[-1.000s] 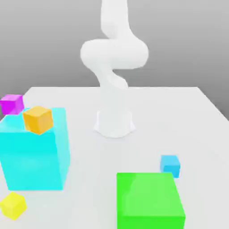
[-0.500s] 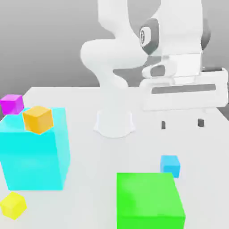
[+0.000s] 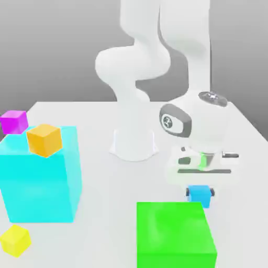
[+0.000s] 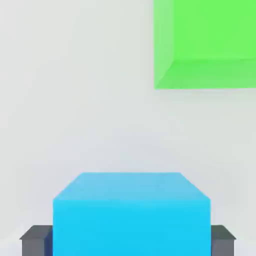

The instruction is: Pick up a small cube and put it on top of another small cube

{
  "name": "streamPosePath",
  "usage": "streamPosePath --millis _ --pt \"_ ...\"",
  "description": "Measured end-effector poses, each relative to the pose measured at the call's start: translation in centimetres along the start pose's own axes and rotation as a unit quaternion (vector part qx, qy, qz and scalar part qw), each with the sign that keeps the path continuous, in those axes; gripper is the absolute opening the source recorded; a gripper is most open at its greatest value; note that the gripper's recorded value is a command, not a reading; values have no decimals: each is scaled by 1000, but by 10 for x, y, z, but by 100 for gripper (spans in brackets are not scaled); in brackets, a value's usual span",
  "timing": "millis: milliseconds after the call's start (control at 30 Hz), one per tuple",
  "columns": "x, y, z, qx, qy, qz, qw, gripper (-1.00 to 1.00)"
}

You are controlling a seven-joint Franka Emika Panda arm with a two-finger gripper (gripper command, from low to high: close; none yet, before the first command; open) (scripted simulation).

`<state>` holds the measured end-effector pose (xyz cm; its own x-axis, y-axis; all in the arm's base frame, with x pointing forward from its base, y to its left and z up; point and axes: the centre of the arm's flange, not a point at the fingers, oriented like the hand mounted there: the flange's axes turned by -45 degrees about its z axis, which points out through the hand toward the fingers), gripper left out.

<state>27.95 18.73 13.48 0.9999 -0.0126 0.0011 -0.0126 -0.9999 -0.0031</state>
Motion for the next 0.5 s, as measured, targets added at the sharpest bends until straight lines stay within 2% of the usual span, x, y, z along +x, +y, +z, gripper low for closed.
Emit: streamPosePath --millis 100,367,500 --pt "0 0 0 0 0 0 1000 -100" --pt "0 -1 -58 -2 1 -5 1000 -100" --pt "50 32 -91 -7 8 2 1000 -100"
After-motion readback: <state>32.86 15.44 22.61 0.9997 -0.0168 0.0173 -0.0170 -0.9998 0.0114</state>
